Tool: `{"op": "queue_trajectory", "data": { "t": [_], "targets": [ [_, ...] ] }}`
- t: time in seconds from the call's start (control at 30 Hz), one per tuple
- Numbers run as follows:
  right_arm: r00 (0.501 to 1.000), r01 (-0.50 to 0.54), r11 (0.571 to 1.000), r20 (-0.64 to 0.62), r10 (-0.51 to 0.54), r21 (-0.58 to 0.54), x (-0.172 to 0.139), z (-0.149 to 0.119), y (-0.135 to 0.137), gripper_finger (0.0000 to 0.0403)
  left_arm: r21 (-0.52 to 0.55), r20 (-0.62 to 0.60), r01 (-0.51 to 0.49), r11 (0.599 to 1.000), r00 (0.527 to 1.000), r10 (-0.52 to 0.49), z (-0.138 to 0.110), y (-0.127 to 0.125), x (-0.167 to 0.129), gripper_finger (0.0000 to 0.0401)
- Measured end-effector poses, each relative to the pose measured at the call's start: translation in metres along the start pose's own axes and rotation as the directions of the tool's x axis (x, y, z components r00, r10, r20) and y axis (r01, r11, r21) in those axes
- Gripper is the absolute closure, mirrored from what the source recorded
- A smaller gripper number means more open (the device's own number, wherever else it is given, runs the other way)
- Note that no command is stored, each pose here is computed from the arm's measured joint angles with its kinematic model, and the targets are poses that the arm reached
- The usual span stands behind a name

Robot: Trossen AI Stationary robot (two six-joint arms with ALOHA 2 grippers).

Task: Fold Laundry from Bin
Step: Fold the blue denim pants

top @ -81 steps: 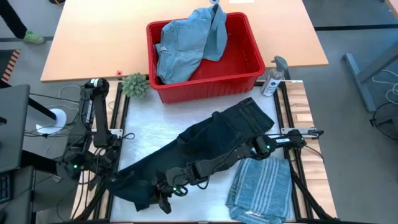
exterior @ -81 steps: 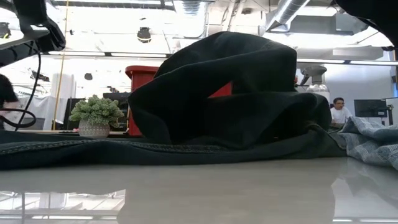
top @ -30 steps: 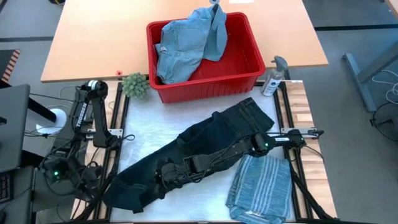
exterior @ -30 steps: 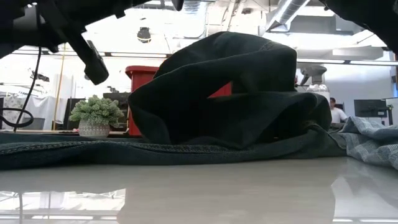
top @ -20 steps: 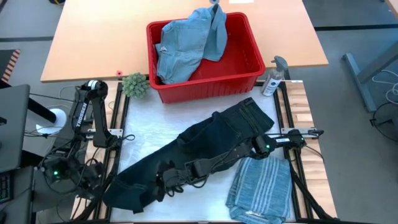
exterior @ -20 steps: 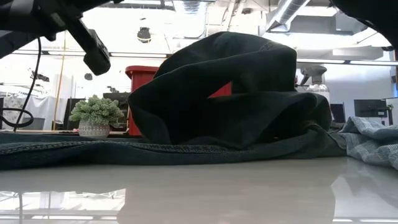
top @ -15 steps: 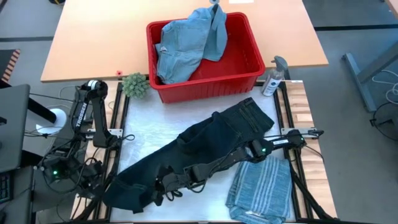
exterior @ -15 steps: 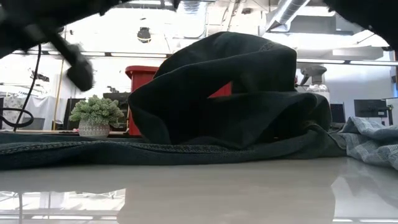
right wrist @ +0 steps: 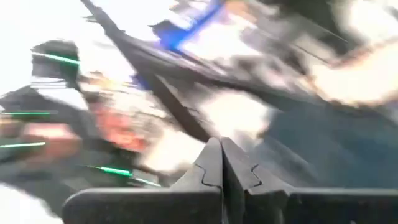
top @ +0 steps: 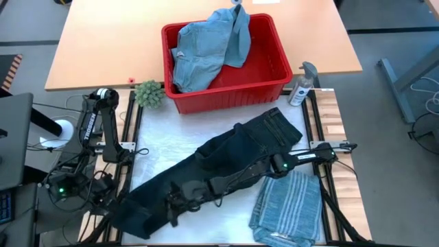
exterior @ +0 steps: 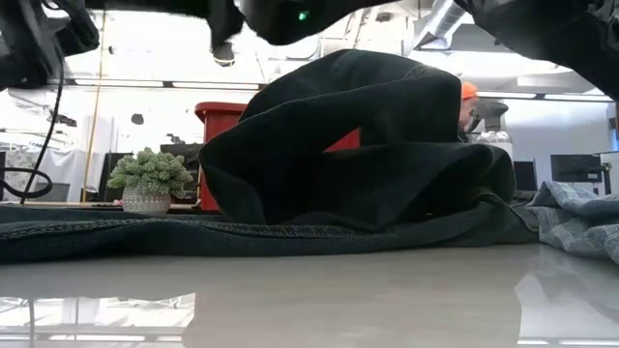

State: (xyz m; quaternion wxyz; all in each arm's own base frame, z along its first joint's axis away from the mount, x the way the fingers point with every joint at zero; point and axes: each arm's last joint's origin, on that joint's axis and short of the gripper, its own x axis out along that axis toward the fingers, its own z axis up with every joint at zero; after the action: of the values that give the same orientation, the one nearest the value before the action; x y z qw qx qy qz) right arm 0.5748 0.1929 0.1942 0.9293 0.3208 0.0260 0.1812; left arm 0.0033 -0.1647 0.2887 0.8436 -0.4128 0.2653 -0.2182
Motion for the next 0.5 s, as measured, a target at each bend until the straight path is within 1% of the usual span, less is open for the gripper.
{"op": "queue_trajectory", "data": {
  "t": [0.03, 0.07, 0.1, 0.13, 0.2, 0.27, 0.3, 0.33, 0.37, 0.43, 0.47, 0.5],
  "targets": [
    [0.994, -0.101, 0.994, 0.025, 0.102, -0.037, 0.000, 0.007, 0.009, 0.0384, 0.006, 0.008, -0.004, 1.000, 1.000, 0.004, 0.001, 0.000, 0.000, 0.0287],
    [0.980, -0.193, 0.980, 0.040, 0.195, -0.059, -0.002, 0.013, 0.017, 0.0384, 0.016, 0.019, -0.011, 1.000, 1.000, 0.011, 0.001, 0.001, 0.001, 0.0287],
    [0.961, -0.271, 0.960, 0.031, 0.273, -0.065, -0.003, 0.019, 0.025, 0.0384, 0.030, 0.031, -0.021, 0.999, 0.999, 0.020, 0.002, 0.002, 0.002, 0.0287],
    [0.943, -0.332, 0.942, -0.011, 0.332, -0.045, -0.004, 0.019, 0.030, 0.0384, 0.041, 0.037, -0.029, 0.999, 0.999, 0.027, 0.003, 0.003, 0.003, 0.0287],
    [0.912, -0.402, 0.915, -0.078, 0.404, 0.041, -0.005, 0.017, 0.033, 0.0384, 0.067, 0.053, -0.052, 0.996, 0.997, 0.048, 0.004, 0.005, 0.005, 0.0287],
    [0.902, -0.395, 0.905, -0.117, 0.414, 0.155, -0.005, 0.010, 0.033, 0.0383, 0.071, 0.075, -0.081, 0.994, 0.994, 0.076, 0.007, 0.008, 0.008, 0.0287],
    [0.909, -0.365, 0.912, -0.138, 0.393, 0.186, -0.004, 0.005, 0.031, 0.0382, 0.067, 0.089, -0.095, 0.993, 0.992, 0.088, 0.009, 0.009, 0.009, 0.0287],
    [0.928, -0.309, 0.930, -0.153, 0.341, 0.196, -0.003, 0.000, 0.031, 0.0381, 0.061, 0.101, -0.104, 0.993, 0.990, 0.098, 0.011, 0.010, 0.011, 0.0287],
    [0.947, -0.244, 0.954, -0.171, 0.273, 0.172, -0.003, -0.003, 0.034, 0.0381, 0.060, 0.115, -0.114, 0.992, 0.988, 0.107, 0.013, 0.010, 0.013, 0.0287],
    [0.953, -0.097, 0.991, -0.278, 0.119, 0.092, -0.006, -0.008, 0.041, 0.0384, 0.080, 0.133, -0.133, 0.988, 0.984, 0.121, 0.016, 0.011, 0.016, 0.0287],
    [0.942, -0.011, 0.999, -0.335, 0.023, 0.039, -0.011, -0.007, 0.046, 0.0385, 0.091, 0.145, -0.140, 0.986, 0.981, 0.126, 0.018, 0.012, 0.017, 0.0287],
    [0.926, 0.046, 0.999, -0.373, -0.049, -0.016, -0.016, -0.004, 0.055, 0.0385, 0.097, 0.164, -0.146, 0.984, 0.978, 0.129, 0.021, 0.011, 0.018, 0.0287]
  ]
}}
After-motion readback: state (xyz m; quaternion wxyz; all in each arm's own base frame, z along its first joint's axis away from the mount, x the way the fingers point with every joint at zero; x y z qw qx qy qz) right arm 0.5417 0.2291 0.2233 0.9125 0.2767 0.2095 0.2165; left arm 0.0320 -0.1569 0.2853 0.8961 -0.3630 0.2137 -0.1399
